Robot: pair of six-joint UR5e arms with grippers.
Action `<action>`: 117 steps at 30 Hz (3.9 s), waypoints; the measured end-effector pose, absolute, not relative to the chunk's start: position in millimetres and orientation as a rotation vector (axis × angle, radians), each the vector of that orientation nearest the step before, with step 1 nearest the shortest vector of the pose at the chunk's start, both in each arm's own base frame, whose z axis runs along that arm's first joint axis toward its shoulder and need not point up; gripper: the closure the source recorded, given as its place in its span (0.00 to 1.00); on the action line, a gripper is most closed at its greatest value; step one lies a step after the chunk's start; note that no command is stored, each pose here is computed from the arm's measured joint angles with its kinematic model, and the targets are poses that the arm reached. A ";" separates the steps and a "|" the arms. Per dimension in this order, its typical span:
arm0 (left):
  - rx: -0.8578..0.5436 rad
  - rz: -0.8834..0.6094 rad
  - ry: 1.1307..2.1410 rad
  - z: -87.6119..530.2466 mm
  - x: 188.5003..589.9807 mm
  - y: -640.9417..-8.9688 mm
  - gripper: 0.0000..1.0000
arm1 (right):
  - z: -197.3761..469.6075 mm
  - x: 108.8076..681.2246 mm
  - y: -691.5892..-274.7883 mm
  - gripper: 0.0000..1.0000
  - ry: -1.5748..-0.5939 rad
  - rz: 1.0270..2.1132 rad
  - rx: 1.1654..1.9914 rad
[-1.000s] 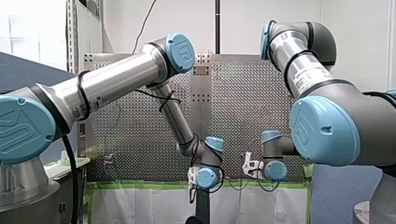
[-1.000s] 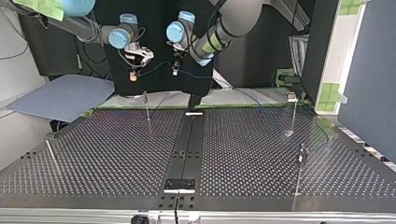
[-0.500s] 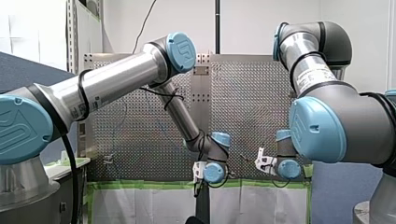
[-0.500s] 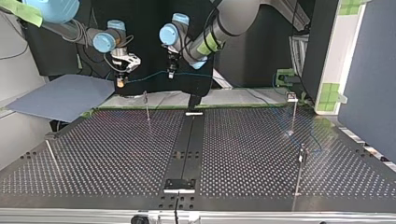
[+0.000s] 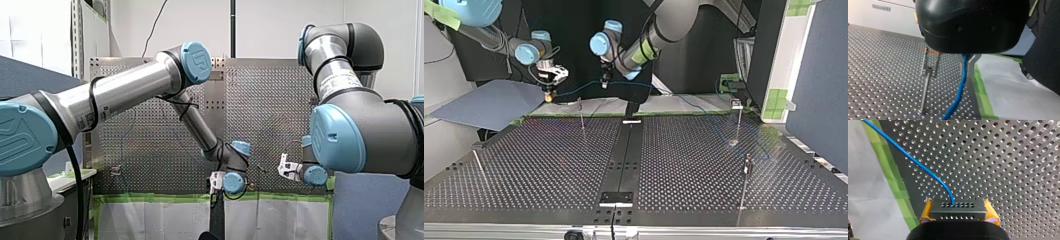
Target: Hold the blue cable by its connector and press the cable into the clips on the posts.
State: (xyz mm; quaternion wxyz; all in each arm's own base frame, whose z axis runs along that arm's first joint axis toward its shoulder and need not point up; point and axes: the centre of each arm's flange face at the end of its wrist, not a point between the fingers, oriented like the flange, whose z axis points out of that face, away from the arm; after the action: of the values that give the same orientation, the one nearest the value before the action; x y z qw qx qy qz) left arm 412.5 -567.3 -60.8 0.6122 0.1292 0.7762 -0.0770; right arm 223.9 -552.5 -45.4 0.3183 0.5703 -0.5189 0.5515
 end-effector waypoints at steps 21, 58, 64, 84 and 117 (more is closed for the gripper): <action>0.269 -0.208 1.751 -31.9 452.7 -580.9 1.00 | -30.1 182.6 -597.6 1.00 -1.430 1.359 1.483; 0.282 -0.206 1.815 -66.4 500.7 -569.4 1.00 | -15.2 157.5 -628.2 1.00 -1.409 1.343 1.438; 0.271 -0.210 1.798 -54.1 514.9 -574.5 1.00 | -12.1 153.1 -633.9 1.00 -1.402 1.346 1.422; 0.234 -0.189 1.742 -1.5 562.1 -585.3 1.00 | 2.0 146.9 -655.5 1.00 -1.352 1.391 1.388; 0.145 -0.192 1.707 11.5 588.3 -573.5 1.00 | -0.7 178.6 -691.8 1.00 -1.259 1.478 1.430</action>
State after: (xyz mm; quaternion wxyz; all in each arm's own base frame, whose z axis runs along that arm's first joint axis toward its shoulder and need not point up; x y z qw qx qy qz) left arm 588.3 -573.5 11.5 0.6508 0.0639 0.7518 -0.0847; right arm 178.6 -691.8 -0.7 0.3569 0.5539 -0.4878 0.5725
